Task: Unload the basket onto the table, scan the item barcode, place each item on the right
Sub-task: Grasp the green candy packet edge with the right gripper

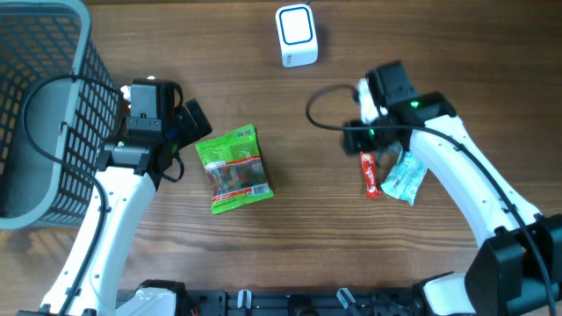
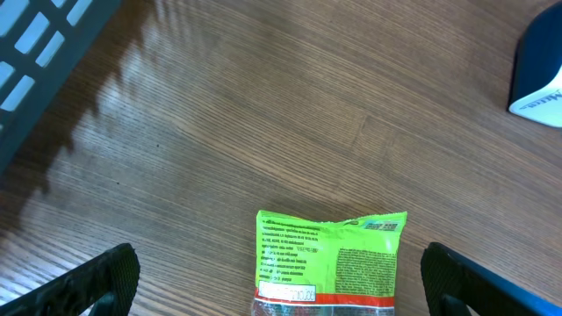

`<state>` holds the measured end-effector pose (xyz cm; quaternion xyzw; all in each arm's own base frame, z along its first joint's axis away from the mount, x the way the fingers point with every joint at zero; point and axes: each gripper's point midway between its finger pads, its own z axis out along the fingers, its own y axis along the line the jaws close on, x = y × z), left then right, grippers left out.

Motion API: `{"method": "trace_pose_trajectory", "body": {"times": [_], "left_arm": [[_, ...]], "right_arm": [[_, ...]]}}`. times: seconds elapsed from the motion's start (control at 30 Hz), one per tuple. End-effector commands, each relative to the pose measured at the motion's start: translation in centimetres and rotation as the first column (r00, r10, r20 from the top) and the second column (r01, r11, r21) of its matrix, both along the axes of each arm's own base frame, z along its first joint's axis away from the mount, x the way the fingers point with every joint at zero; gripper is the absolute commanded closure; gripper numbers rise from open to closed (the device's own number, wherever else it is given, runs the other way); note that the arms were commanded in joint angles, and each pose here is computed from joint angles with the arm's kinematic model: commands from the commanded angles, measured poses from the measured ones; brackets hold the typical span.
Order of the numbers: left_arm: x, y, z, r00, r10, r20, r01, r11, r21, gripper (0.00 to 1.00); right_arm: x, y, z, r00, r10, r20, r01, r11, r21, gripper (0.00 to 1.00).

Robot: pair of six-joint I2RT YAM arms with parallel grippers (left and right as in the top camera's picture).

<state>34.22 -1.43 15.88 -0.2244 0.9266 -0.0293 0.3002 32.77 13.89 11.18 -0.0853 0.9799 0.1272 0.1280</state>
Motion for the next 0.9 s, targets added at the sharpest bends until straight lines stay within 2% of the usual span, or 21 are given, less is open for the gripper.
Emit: {"method": "trace_pose_trajectory", "body": {"times": [0.0,0.13,0.37,0.5,0.57,0.63,0.73,0.87], "left_arm": [[0.2,0.4,0.3,1.000,0.010,0.010,-0.010,1.000,0.007,0.00],[0.2,0.4,0.3,1.000,0.010,0.010,-0.010,1.000,0.007,0.00],[0.2,0.4,0.3,1.000,0.010,0.010,-0.010,1.000,0.007,0.00],[0.2,0.4,0.3,1.000,0.010,0.010,-0.010,1.000,0.007,0.00],[0.2,0.4,0.3,1.000,0.010,0.010,-0.010,1.000,0.007,0.00],[0.2,0.4,0.3,1.000,0.010,0.010,-0.010,1.000,0.007,0.00],[0.2,0.4,0.3,1.000,0.010,0.010,-0.010,1.000,0.007,0.00],[0.2,0.4,0.3,1.000,0.010,0.010,-0.010,1.000,0.007,0.00]], "right_arm": [[-0.2,8.2,3.2,0.991,0.126,0.036,-0.131,0.933,0.335,0.40],[0.8,14.0,2.4,0.985,0.146,0.088,-0.169,0.899,0.403,0.43],[-1.6,24.8,-5.2,0.941,0.317,0.119,-0.336,0.825,0.454,0.43],[-3.3,28.3,-6.9,0.902,0.407,0.146,-0.417,0.728,0.545,0.43],[-3.6,28.9,-8.2,0.908,0.397,0.130,-0.400,0.738,0.543,0.45],[-3.5,28.8,-10.2,0.918,0.381,0.113,-0.383,0.772,0.507,0.51],[-2.7,26.8,-12.5,0.969,0.248,0.014,-0.230,0.877,0.422,0.56],[-1.2,21.4,-14.1,0.992,0.040,-0.119,-0.006,0.963,0.269,0.58]]}}
